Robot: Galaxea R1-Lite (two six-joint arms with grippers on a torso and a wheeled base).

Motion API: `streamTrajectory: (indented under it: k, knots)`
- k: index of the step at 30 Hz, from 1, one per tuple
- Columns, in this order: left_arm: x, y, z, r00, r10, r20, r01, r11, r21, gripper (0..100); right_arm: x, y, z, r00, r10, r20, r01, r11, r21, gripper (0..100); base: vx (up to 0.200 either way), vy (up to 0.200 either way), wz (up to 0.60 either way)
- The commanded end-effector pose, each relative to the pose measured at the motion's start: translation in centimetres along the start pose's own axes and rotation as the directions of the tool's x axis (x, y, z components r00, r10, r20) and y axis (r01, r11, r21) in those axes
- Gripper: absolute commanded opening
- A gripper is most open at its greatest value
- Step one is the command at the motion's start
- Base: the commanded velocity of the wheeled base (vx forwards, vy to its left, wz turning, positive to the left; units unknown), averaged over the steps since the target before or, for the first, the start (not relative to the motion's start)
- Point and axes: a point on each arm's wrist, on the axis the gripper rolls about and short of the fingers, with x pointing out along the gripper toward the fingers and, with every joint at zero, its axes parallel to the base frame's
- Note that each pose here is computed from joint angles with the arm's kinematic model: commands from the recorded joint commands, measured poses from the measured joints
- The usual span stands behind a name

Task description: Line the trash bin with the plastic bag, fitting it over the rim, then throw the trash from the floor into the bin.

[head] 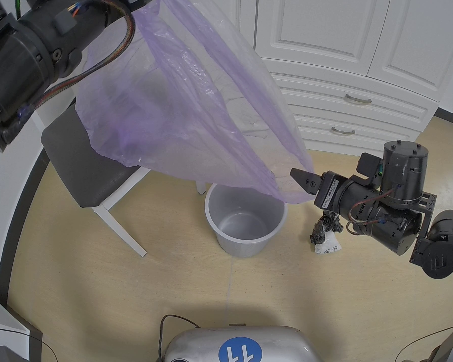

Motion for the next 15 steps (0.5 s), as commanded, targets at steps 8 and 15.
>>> streamTrajectory:
  k: [8,15]
  knots:
    - [0.0,-0.1,0.2,1.000,-0.002,0.007,0.002,1.000,-0.007,0,2.5,-1.4,-1.5,0.997,-0.032,-0.064,0.034,0.999,0.031,100,0.000,0.000,0.00]
    - [-0.3,0.0,0.9,1.000,-0.001,0.030,0.002,1.000,-0.017,0,4.0,-2.7,-2.2,0.988,0.062,-0.143,-0.032,0.978,0.204,100,0.000,0.000,0.00]
